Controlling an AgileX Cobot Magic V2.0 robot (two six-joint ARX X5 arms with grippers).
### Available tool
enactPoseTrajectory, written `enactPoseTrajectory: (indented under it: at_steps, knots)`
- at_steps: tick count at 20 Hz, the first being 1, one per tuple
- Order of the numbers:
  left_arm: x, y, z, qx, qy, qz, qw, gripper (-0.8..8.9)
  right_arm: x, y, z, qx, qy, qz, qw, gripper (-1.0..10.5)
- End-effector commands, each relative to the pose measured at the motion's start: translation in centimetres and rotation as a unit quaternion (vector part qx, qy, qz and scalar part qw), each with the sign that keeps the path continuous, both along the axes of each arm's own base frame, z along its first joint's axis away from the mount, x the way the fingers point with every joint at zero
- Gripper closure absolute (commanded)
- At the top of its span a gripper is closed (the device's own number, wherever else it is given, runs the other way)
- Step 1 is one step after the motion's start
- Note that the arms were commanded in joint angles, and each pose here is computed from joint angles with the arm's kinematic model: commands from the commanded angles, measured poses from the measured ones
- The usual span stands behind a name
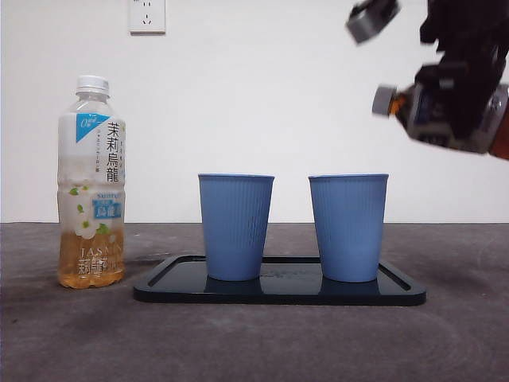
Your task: Pour the drink into the cup
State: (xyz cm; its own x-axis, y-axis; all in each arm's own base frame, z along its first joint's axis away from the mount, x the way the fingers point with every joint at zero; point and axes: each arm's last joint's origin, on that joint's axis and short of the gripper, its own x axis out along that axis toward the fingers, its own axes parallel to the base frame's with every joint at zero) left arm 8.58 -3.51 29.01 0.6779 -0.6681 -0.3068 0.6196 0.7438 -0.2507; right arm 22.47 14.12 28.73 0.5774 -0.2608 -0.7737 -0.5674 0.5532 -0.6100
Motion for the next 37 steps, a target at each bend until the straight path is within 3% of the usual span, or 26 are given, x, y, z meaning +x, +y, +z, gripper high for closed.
enactPoseTrajectory:
  at_steps: [1,12,18,28,37]
  knots:
    - [0.0,0.0,0.5,0.004,-0.014,-0.005,1.000,3.23,0.4,1.2,0.2,-0.043,-0.020,0.017,0.999,8.0]
    - [-0.1,0.0,0.5,0.005,-0.010,-0.005,1.000,3.23,0.2,4.4,-2.4,-0.204,-0.036,0.052,0.977,8.0]
    - [-0.1,-0.1,0.5,0.004,-0.009,-0.011,1.000,3.23,0.1,4.5,-2.5,-0.235,-0.045,0.049,0.970,8.0]
    - [-0.1,-0.1,0.5,0.004,-0.009,-0.011,1.000,3.22,0.0,4.6,-2.5,-0.202,-0.065,0.018,0.977,8.0]
    - [-0.1,-0.1,0.5,0.004,-0.009,-0.011,1.000,3.22,-0.6,3.0,-0.4,-0.054,-0.070,-0.037,0.995,8.0]
